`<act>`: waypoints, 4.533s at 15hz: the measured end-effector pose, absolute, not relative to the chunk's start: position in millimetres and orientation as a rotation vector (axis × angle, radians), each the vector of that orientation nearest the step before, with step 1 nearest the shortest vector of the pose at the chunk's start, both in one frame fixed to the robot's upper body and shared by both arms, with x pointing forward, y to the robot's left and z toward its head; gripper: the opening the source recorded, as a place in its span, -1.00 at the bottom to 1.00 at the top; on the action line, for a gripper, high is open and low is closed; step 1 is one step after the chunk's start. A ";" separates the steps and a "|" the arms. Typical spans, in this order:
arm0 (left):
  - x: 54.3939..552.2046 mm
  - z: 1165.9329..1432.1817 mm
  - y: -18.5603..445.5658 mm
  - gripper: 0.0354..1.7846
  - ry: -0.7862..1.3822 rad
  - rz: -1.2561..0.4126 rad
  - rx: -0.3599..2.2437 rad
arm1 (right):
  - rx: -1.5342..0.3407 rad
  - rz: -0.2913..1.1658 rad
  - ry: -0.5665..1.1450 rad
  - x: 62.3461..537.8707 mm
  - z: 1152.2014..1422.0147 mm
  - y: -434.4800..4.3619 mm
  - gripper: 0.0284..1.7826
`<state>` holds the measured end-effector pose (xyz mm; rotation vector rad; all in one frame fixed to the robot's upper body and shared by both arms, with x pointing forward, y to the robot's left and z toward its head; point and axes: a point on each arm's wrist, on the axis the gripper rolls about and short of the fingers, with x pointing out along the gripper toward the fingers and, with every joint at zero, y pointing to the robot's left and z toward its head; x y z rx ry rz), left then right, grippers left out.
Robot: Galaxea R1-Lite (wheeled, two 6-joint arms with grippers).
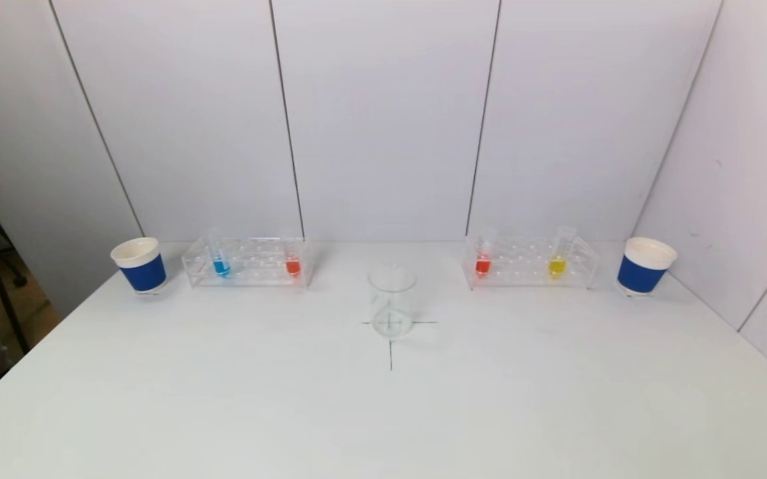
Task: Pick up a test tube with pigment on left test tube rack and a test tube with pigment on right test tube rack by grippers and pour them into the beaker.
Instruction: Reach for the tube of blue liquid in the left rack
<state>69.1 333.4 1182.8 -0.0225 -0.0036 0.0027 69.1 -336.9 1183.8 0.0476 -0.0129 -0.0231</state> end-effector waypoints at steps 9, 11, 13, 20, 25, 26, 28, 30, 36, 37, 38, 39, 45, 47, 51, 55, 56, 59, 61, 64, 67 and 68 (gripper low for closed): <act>69.1 1182.8 333.4 0.98 -0.004 0.002 -0.023 | 0.047 -0.023 -0.012 69.1 1183.7 -336.9 0.99; 69.1 1182.8 333.4 0.98 -0.004 0.002 -0.016 | 0.048 -0.023 -0.013 69.1 1183.8 -336.9 0.99; 69.1 1182.7 333.5 0.98 -0.003 0.006 -0.010 | 0.047 -0.024 -0.012 69.1 1183.7 -336.9 0.99; 57.3 1223.7 333.4 0.98 -0.082 0.001 0.004 | 0.048 -0.023 -0.012 69.1 1183.7 -336.9 0.99; 62.2 1313.5 333.7 0.98 -0.133 0.011 0.005 | 0.048 -0.023 -0.012 69.1 1183.7 -336.9 0.99; 69.0 1328.2 333.7 0.98 -0.130 0.012 0.005 | 0.048 -0.023 -0.013 69.1 1183.8 -336.9 0.99; 90.6 1351.3 333.8 0.98 -0.120 0.013 0.005 | 0.048 -0.023 -0.012 69.1 1183.7 -336.9 0.99; 117.7 1365.2 333.8 0.98 -0.111 0.013 0.006 | 0.048 -0.024 -0.012 69.1 1183.7 -336.9 0.99; 205.1 1362.6 333.9 0.98 -0.052 0.010 0.003 | 0.048 -0.023 -0.012 69.1 1183.7 -336.9 0.99; 219.5 1357.4 334.1 0.98 -0.038 0.011 0.003 | 0.048 -0.024 -0.012 69.1 1183.7 -336.9 0.99; 232.9 1352.2 334.3 0.98 -0.027 0.013 0.001 | 0.048 -0.023 -0.013 69.1 1183.8 -336.9 0.99; 246.0 1346.7 334.6 0.98 -0.019 0.015 0.000 | 0.048 -0.023 -0.013 69.1 1183.8 -336.9 0.99; 326.2 1300.5 339.8 0.98 0.015 0.026 -0.006 | 0.047 -0.023 -0.013 69.1 1183.8 -336.9 0.99; 348.9 1284.7 342.7 0.98 -0.007 0.011 -0.003 | 0.048 -0.023 -0.012 69.1 1183.7 -336.9 0.99; 388.7 1248.7 352.8 0.98 -0.014 -0.016 0.002 | 0.048 -0.024 -0.012 69.1 1183.7 -336.9 0.99; 429.4 1219.6 362.3 0.98 0.000 -0.036 0.001 | 0.048 -0.023 -0.012 69.1 1183.7 -336.9 0.99; 437.4 1215.8 363.6 0.98 -0.001 -0.040 0.001 | 0.048 -0.023 -0.013 69.1 1183.8 -336.9 0.99; 458.5 1202.2 368.5 0.98 0.006 -0.040 0.002 | 0.047 -0.023 -0.013 69.1 1183.8 -336.9 0.99; 470.2 1194.7 371.4 0.98 0.007 -0.044 0.002 | 0.048 -0.024 -0.013 69.1 1183.8 -336.9 0.99; 483.1 1184.4 373.9 0.98 0.023 -0.053 0.001 | 0.048 -0.024 -0.013 69.1 1183.8 -336.9 0.99; 494.2 1179.4 376.3 0.98 0.038 -0.059 -0.001 | 0.048 -0.024 -0.012 69.1 1183.7 -336.9 0.99; 497.8 1179.9 376.7 0.98 0.036 -0.060 0.000 | 0.047 -0.023 -0.012 69.1 1183.7 -336.9 0.99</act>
